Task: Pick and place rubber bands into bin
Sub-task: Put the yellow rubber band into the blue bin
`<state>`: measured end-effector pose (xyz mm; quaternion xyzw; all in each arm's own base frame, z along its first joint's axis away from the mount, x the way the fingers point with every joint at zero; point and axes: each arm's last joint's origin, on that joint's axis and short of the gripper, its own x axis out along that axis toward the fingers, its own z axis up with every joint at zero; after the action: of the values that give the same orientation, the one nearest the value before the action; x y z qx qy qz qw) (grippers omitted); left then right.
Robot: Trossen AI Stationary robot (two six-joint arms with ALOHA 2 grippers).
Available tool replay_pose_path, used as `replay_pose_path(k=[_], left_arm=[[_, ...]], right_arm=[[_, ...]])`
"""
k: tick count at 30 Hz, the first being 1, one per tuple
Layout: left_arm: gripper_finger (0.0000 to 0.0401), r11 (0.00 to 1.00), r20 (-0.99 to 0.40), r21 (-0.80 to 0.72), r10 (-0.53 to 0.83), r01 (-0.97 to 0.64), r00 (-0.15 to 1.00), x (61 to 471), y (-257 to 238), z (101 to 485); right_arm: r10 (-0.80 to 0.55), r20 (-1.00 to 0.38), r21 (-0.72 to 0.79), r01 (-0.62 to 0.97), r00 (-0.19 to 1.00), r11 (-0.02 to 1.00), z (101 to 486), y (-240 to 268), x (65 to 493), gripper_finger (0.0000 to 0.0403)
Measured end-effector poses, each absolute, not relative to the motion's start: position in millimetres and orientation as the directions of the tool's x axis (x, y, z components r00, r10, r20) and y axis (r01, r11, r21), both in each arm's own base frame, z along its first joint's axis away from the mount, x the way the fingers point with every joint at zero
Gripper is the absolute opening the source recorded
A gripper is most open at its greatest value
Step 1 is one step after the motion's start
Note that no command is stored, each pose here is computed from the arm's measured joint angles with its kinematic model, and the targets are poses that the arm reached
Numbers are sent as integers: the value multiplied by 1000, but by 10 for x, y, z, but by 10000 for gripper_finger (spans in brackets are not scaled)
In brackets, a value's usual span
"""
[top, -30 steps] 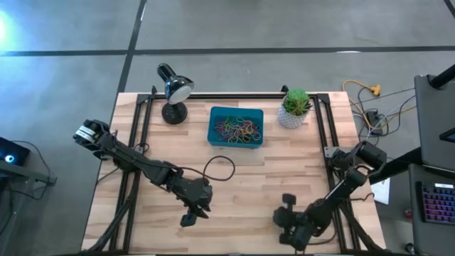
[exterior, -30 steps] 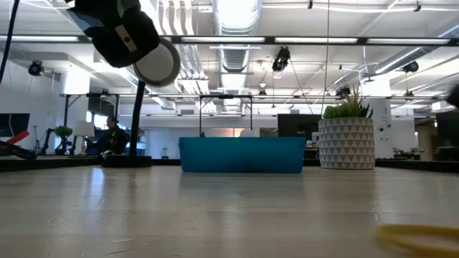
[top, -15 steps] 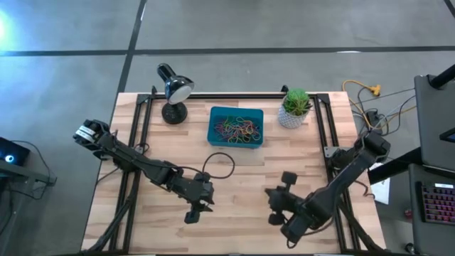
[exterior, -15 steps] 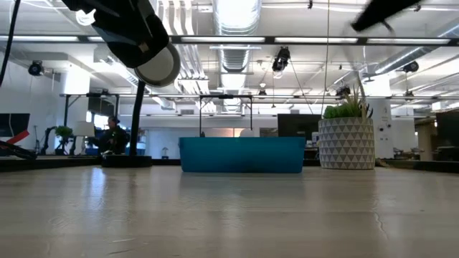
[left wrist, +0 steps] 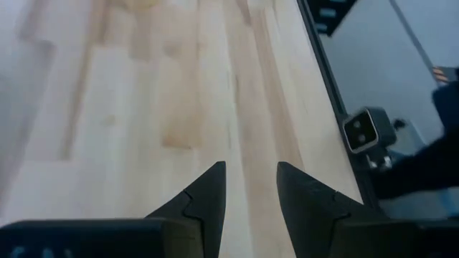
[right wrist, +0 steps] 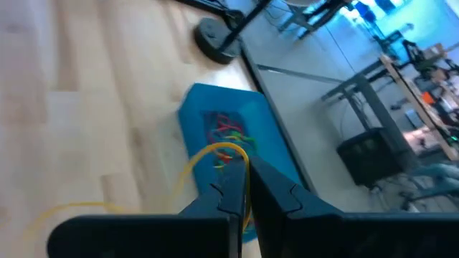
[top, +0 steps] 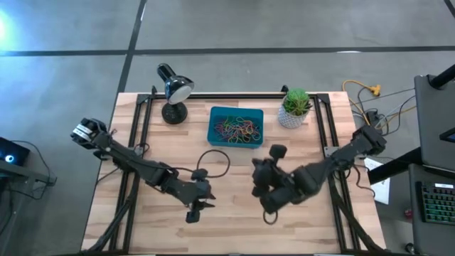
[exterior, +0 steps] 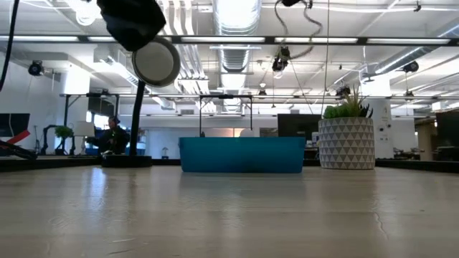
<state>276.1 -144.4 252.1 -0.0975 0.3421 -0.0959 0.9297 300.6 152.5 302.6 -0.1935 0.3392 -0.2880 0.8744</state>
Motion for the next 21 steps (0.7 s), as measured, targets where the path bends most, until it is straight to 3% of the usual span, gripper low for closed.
replay_pose_path(k=[10,21], left_arm=[[109,982,-500,-177,-143,60,854,2507,-1408,2847],[109,984,-483,-175,-123,41,867,2377,-1325,2854]], right_arm=[[-712,-466,-567,441,525,696,3196,984,3141,8],[-731,-457,-538,497,506,681,3317,378,3402,8]])
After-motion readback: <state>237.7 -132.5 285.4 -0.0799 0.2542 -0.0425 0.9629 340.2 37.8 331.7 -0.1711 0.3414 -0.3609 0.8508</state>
